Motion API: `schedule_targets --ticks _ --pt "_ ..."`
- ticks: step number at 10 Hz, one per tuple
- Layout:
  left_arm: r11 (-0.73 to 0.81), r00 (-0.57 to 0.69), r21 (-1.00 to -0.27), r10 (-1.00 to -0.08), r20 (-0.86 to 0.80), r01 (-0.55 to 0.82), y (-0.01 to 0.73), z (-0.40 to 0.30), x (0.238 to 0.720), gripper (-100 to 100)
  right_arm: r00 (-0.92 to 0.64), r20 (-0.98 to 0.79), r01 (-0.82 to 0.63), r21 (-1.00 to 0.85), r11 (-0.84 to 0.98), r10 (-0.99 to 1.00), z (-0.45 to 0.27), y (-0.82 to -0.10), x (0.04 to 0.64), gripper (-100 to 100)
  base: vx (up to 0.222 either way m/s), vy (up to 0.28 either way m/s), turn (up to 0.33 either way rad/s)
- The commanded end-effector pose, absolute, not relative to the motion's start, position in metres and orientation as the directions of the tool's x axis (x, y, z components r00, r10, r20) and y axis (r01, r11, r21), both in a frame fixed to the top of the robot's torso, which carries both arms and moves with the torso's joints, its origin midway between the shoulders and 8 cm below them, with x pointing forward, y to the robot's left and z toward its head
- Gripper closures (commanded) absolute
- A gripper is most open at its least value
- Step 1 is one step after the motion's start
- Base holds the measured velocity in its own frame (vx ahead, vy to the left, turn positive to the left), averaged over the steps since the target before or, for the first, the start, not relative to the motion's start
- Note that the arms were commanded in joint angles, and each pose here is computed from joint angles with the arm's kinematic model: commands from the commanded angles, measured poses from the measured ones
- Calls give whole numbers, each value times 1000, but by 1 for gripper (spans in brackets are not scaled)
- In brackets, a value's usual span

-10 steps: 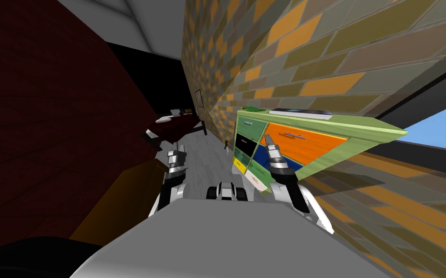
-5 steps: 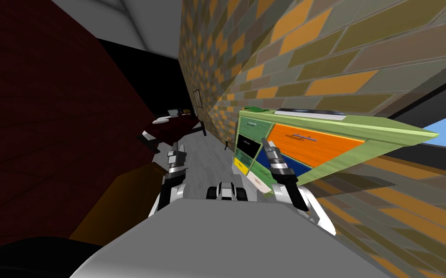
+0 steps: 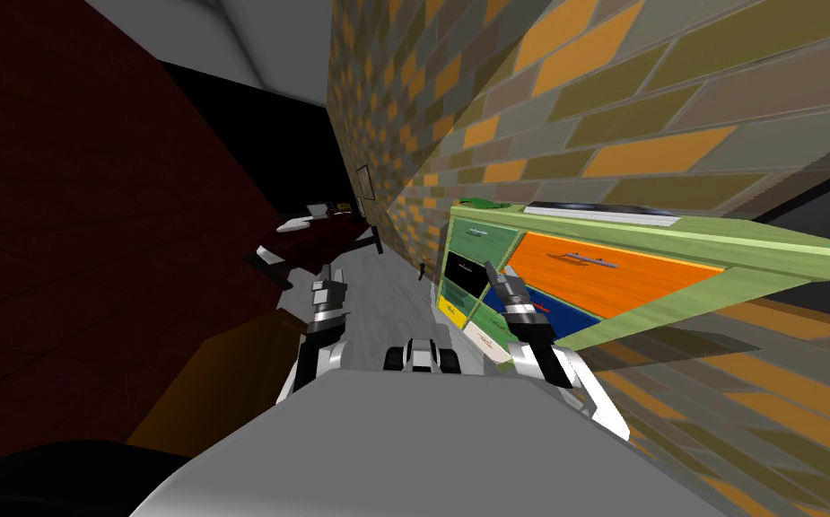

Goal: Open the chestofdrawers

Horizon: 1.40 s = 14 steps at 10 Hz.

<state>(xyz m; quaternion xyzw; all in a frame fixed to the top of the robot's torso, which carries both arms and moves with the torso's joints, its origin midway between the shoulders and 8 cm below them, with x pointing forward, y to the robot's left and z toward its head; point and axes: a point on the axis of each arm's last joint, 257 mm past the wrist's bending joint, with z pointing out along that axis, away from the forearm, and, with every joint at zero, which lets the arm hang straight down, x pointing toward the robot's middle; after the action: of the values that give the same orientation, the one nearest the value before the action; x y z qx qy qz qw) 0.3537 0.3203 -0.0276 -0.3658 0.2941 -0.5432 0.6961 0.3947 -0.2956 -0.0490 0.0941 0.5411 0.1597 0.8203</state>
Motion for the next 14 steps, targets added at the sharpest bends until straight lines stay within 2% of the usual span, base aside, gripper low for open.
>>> schedule_targets --ticks 1,6,14 --pt "142 237 -829 -971 -12 541 320 -28 354 0 346 -904 -85 236 968 250 -62 -307 399 -100 52 90 -37" --pt "142 237 -829 -971 -12 541 320 -28 354 0 253 -967 74 22 997 3 -98 -339 407 -100 74 95 -51" --pt "142 237 -829 -971 -12 541 320 -28 354 0 58 -953 216 -278 936 -297 -146 -384 410 -100 61 79 -37"
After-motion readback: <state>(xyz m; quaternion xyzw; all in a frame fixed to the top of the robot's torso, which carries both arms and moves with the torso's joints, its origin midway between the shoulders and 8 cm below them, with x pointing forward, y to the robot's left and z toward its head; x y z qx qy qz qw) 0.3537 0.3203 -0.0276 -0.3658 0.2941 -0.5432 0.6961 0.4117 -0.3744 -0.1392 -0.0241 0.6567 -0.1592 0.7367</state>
